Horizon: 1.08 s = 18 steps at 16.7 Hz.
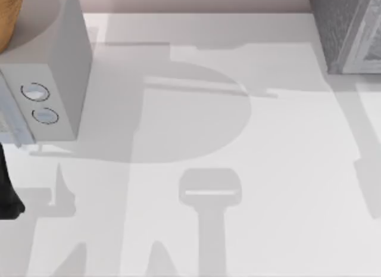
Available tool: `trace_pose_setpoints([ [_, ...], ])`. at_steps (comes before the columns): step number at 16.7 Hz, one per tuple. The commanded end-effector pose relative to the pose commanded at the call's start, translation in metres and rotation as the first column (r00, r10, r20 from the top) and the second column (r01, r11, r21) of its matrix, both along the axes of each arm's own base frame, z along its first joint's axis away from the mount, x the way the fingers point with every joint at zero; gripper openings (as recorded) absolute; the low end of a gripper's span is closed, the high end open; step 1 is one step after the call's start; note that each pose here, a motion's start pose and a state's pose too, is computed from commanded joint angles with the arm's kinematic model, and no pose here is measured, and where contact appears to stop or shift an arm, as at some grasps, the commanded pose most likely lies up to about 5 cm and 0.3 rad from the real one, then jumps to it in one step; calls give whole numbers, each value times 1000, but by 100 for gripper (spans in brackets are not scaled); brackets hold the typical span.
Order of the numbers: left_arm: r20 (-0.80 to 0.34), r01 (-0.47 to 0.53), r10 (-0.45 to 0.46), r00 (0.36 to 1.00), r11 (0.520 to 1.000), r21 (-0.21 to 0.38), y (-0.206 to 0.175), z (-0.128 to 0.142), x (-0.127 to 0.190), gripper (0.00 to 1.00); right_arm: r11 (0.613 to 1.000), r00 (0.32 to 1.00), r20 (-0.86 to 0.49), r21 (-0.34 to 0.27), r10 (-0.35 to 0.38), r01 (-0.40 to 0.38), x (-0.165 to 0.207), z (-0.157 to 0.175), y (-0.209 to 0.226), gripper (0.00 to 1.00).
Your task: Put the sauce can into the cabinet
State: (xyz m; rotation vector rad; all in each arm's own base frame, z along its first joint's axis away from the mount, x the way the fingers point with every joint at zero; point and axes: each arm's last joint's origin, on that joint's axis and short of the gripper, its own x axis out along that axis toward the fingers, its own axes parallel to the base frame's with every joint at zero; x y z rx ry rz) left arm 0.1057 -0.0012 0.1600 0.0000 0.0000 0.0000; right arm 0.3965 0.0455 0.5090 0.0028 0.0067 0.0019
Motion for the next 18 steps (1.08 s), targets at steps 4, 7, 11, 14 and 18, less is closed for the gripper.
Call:
trace_pose_setpoints([
  [4,0,0,0,1000,1000,0,0,0,0,100,1000,1000,0,0,0,0,0,0,0,38],
  [7,0,0,0,1000,1000,0,0,0,0,100,1000,1000,0,0,0,0,0,0,0,60],
  [11,0,0,0,1000,1000,0,0,0,0,100,1000,1000,0,0,0,0,0,0,0,90],
  [14,0,0,0,1000,1000,0,0,0,0,100,1000,1000,0,0,0,0,0,0,0,100],
  [18,0,0,0,1000,1000,0,0,0,0,100,1000,1000,0,0,0,0,0,0,0,100],
])
